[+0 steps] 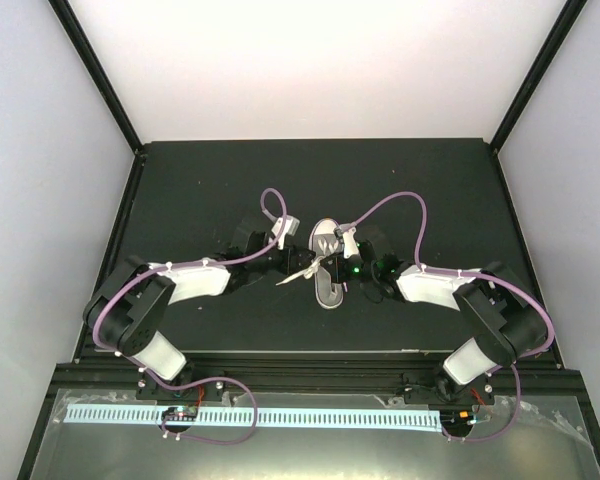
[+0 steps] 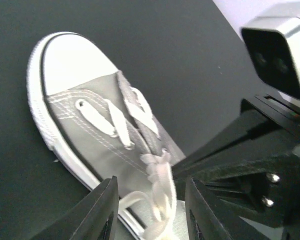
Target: Tie the shoes
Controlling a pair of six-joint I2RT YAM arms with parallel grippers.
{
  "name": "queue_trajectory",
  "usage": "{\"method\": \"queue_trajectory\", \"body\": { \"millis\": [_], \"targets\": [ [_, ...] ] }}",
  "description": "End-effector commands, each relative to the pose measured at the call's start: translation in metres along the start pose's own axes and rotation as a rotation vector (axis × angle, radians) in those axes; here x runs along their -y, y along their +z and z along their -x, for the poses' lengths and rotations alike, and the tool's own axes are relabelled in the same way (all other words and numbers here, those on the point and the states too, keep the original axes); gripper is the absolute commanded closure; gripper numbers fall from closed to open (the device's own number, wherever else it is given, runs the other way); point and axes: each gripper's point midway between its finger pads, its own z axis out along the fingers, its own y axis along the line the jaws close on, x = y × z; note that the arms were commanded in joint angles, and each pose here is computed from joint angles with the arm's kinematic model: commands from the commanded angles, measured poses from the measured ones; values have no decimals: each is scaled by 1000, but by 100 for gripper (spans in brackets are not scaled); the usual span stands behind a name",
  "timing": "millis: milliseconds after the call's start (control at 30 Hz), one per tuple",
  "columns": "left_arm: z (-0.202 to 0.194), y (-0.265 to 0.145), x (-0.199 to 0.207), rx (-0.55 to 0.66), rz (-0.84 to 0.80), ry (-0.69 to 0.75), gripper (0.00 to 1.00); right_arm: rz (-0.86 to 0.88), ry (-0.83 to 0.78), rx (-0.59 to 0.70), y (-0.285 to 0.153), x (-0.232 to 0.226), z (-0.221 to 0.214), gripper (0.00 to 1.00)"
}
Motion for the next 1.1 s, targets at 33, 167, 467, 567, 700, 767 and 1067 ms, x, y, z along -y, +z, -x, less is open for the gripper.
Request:
{"method": "queue_trajectory", "body": {
  "millis": [33, 167, 467, 567, 700, 767, 1067],
  "targets": [
    [15, -4, -20, 36, 79, -74, 62, -22, -12, 40, -1, 3, 7, 98],
    [13, 5, -26, -16, 88, -109, 64, -24, -12, 39, -1, 3, 6, 98],
    [0, 23, -6, -116, -81, -103, 66, -22, -13, 40, -1, 3, 7, 98],
    [-3, 25, -4, -132, -105, -108, 68, -21, -12, 41, -1, 2, 8, 98],
    [-5, 26, -5, -136, -107, -113, 69, -21, -12, 42, -2, 2, 9, 98],
    [-5, 27, -5, -134, -104, -115, 69, -21, -12, 43, -2, 2, 9, 98],
    [-12, 34, -18, -173, -55, -182, 70, -21, -12, 42, -2, 2, 9, 98]
  ]
}}
